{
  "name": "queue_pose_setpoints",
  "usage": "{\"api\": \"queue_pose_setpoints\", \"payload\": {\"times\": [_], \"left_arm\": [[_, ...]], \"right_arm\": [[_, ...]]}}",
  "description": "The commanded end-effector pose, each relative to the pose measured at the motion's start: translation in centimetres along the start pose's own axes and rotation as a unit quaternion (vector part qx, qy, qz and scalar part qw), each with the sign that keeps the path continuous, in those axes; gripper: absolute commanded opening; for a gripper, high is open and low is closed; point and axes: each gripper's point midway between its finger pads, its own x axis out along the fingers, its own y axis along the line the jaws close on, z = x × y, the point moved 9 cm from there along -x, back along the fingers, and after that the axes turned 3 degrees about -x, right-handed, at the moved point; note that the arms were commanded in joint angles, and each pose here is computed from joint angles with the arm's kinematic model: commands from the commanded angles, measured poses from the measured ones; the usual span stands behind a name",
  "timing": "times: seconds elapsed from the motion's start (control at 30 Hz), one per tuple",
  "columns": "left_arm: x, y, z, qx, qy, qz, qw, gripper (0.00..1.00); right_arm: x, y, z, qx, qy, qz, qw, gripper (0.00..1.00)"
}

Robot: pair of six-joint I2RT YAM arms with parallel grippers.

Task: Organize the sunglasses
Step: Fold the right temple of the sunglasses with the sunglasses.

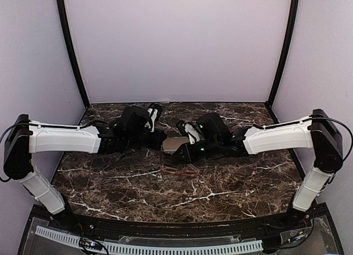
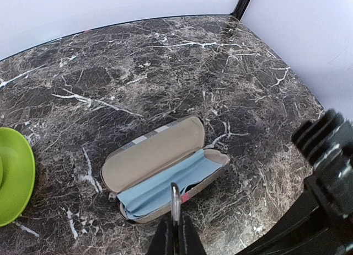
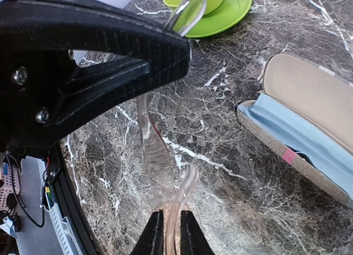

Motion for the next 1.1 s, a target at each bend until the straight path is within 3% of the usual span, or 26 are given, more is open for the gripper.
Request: {"api": "queue_pose_setpoints", "payload": {"times": [0.0, 0.3, 0.43, 0.8, 0.93, 1.07], "left_arm": [[-1.1, -0.5, 1.2, -0.014, -0.035, -0.014, 0.999, 0.0], [-1.2, -0.4, 0.9, -0.015, -0.035, -0.013, 0.999, 0.0], [-1.0, -0.2, 0.5, -0.014, -0.03, -0.012, 0.999, 0.0], [-1.1, 0.2, 0.0, -0.003, -0.021, 0.002, 1.0, 0.0], [-1.9, 0.1, 1.0, 0.01, -0.028, 0.011, 0.999, 0.0], [-2.4, 0.0, 1.8, 0.02, -0.034, 0.022, 0.999, 0.0]], "right_arm": [[1.4, 0.9, -0.5, 0.01, -0.004, 0.038, 0.999, 0.14], [1.8, 1.4, -0.7, 0.013, -0.007, 0.049, 0.999, 0.16], [0.7, 1.5, 0.5, 0.007, -0.024, 0.038, 0.999, 0.22], [-5.5, 0.4, 3.1, 0.001, -0.087, -0.024, 0.996, 0.58], [-6.6, 0.4, 2.2, 0.006, -0.067, -0.012, 0.998, 0.8], [-6.7, 0.5, 0.6, 0.018, -0.035, 0.02, 0.999, 0.92]]}}
